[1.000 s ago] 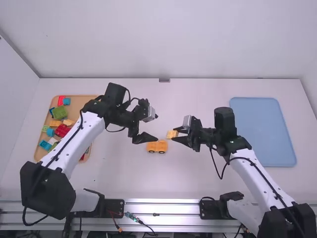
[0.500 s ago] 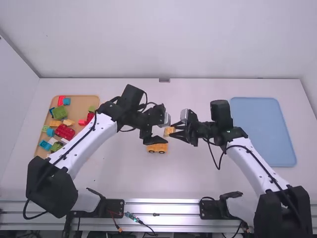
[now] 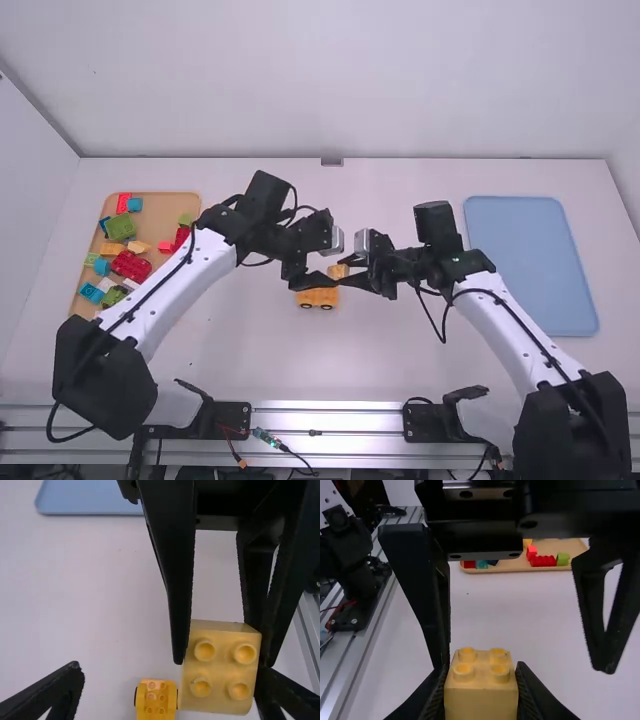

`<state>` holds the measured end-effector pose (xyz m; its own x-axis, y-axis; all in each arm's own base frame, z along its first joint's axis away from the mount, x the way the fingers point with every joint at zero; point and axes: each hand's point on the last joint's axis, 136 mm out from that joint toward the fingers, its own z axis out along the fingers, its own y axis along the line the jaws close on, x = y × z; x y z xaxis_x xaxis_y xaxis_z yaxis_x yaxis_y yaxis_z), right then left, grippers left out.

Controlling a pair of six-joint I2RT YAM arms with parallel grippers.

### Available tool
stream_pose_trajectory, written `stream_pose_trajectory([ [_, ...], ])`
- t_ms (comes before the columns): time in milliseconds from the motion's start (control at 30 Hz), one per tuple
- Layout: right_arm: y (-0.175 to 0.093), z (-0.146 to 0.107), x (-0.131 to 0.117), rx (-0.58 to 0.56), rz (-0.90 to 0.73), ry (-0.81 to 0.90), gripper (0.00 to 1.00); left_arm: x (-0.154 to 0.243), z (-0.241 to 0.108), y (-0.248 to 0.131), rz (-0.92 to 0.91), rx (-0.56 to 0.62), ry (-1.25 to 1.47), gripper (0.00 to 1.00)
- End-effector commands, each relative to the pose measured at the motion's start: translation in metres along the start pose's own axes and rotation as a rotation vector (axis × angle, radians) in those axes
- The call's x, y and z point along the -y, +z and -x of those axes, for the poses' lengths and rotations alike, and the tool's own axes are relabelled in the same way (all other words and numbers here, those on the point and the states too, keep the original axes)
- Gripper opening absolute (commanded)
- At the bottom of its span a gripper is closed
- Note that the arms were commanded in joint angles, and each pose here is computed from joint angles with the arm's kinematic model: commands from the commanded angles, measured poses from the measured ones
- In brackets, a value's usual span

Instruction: Assemble lego blocks to make yellow taxi

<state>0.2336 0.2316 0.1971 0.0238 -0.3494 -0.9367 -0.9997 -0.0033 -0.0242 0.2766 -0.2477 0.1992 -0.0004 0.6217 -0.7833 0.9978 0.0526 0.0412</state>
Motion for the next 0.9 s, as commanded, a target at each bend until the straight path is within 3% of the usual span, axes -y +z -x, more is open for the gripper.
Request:
stream_pose_trajectory([
  [0,-0.0019,0.009,0.0035,0.01,-0.005,-0.041,0.1,0.0044,-0.0044,0.0032,-0.021,0.0,-0.014,0.8],
  [100,-0.0041,0.0081,0.0054,0.011,-0.013,-0.035,0.1,0.0046,-0.0033,0.0039,-0.02,0.002,-0.008,0.68],
  [467,-0.0016,0.0101,0.0031,0.015,-0.002,-0.042,0.09,0.0093,-0.0031,0.0058,-0.036,-0.003,-0.008,0.72],
  [633,-0.0007,0.011,0.0024,0.017,0.001,-0.047,0.1,0.009,-0.0038,0.0058,-0.034,-0.007,-0.01,0.68],
  [733,-0.0006,0.011,0.0023,0.017,0.002,-0.047,0.1,0.0092,-0.0052,0.0053,-0.035,-0.01,-0.014,0.58],
  [867,-0.0003,0.0111,0.002,0.017,0.003,-0.047,0.09,0.0092,-0.0055,0.0057,-0.035,-0.01,-0.014,0.56],
])
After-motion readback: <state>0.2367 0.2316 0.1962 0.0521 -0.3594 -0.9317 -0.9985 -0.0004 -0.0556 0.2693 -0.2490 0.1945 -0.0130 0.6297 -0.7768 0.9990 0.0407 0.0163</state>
